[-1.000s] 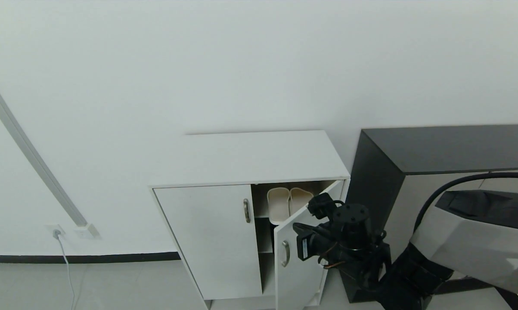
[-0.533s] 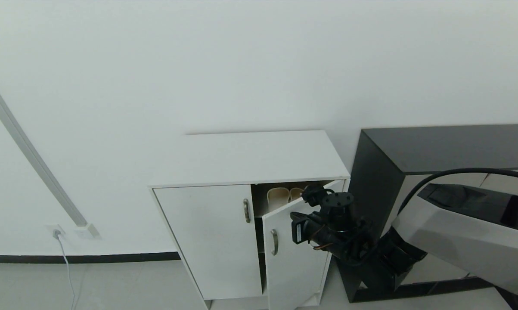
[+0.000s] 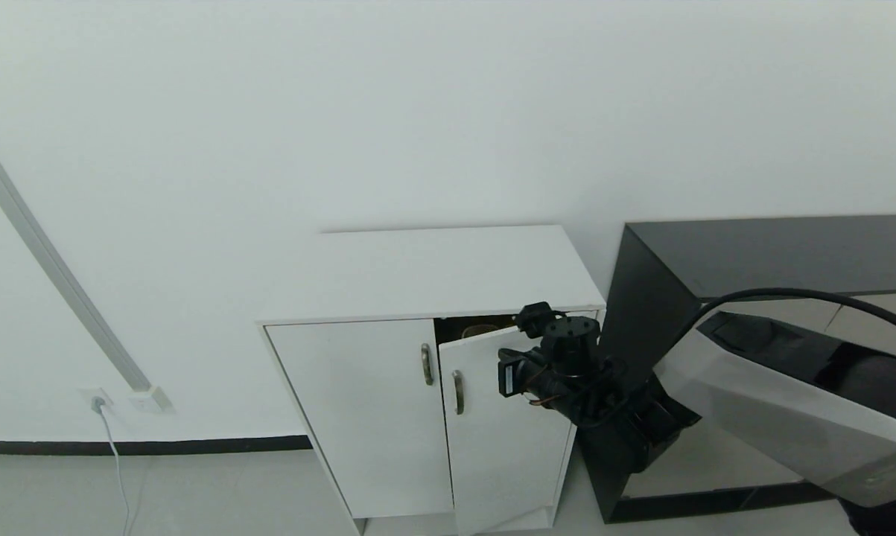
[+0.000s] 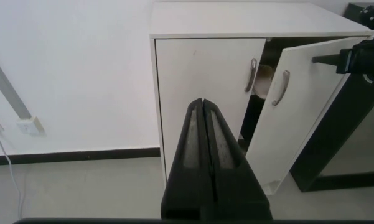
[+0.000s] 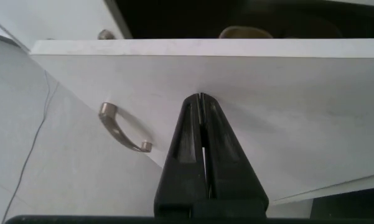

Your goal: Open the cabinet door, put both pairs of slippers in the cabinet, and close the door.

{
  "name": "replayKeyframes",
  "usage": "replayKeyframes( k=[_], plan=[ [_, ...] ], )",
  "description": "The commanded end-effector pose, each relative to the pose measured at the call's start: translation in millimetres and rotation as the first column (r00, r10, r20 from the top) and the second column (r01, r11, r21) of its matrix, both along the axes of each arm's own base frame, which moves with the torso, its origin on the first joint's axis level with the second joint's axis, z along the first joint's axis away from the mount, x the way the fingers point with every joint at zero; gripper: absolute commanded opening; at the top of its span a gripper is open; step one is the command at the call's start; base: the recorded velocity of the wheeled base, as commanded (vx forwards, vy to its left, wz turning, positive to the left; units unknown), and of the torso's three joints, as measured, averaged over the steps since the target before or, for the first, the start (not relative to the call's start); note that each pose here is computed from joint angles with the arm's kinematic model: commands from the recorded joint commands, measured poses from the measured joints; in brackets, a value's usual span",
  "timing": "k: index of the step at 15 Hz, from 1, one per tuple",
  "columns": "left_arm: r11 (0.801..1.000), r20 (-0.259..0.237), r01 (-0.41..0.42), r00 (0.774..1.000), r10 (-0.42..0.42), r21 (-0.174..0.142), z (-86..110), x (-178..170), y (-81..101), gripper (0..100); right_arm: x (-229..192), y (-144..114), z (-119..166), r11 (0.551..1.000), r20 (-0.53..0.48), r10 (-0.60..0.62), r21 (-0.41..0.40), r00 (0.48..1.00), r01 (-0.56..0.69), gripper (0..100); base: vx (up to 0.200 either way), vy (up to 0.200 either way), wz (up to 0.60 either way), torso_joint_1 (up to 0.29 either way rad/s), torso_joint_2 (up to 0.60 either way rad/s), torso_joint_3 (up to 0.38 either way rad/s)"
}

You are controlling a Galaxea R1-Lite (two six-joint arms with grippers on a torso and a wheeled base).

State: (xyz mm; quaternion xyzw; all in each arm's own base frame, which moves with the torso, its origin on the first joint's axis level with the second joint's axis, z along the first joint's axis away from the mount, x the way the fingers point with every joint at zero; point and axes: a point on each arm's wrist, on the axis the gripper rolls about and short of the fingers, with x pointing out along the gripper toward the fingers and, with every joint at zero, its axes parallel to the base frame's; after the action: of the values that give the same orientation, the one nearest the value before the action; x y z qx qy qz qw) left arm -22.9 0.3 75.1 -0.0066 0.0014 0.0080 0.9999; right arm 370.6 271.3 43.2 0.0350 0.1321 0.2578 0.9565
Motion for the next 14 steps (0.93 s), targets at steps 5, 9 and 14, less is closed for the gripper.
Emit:
replayKeyframes(
  k=[5,9,14],
  plan=[
    [1.000,0.000,-0.001,1.000,0.001,-0.002,0.3,0,0.0,0,17,-1,-10,1.000,0.005,-0.024,0.003,1.000,0.024,0,0.000,0.000,0.00,0.000,0.00,0.000],
    [1.000,0.000,-0.001,1.000,0.001,-0.004,0.3,0,0.0,0,27,-4,-11,0.999,0.018,-0.043,0.012,0.999,0.042,0,0.000,0.000,0.00,0.000,0.00,0.000],
    [1.000,0.000,-0.001,1.000,0.001,-0.004,0.3,0,0.0,0,39,-14,-9,0.997,0.016,-0.073,0.011,0.997,0.073,0,0.000,0.000,0.00,0.000,0.00,0.000]
  ],
)
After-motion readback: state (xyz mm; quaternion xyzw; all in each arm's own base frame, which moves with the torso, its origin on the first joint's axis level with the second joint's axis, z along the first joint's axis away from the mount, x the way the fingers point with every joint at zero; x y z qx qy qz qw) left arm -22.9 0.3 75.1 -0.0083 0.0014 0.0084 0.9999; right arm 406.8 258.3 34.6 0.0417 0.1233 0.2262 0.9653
